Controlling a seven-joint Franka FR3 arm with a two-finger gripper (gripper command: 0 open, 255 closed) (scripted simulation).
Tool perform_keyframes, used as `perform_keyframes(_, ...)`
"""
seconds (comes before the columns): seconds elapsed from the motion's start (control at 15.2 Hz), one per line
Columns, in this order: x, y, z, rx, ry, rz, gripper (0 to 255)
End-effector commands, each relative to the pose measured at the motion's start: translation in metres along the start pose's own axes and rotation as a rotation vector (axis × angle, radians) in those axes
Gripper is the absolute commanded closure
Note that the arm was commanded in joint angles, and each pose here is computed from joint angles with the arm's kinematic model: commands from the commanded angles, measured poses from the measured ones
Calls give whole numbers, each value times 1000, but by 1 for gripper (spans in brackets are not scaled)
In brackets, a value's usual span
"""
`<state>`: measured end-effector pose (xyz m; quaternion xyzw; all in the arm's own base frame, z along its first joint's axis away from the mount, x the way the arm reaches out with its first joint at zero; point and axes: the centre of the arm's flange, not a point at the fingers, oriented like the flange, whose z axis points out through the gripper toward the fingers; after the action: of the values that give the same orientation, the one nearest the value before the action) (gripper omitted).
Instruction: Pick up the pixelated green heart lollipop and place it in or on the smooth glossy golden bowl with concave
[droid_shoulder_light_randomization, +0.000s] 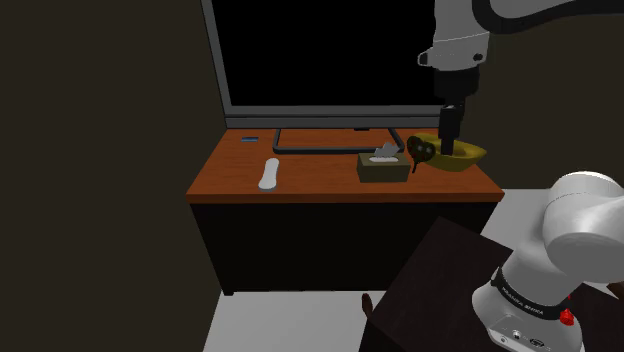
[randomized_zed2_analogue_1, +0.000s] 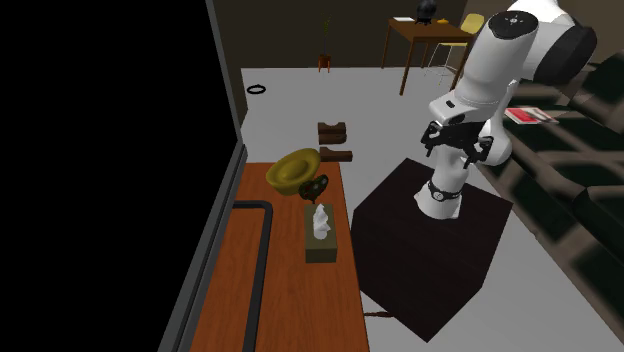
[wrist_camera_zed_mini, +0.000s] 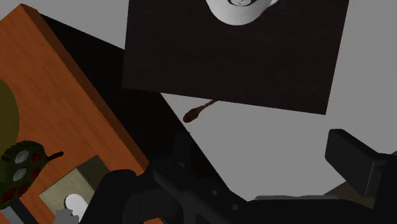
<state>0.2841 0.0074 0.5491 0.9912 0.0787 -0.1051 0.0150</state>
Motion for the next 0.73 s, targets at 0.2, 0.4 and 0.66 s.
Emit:
perform_keyframes(0.2, 21, 32, 13, 5, -4, 42, 0)
perform_keyframes(0.4, 40, 65, 26, 10, -8, 84, 0)
perform_keyframes(0.66, 64, 111, 44, 17, -14, 140, 0)
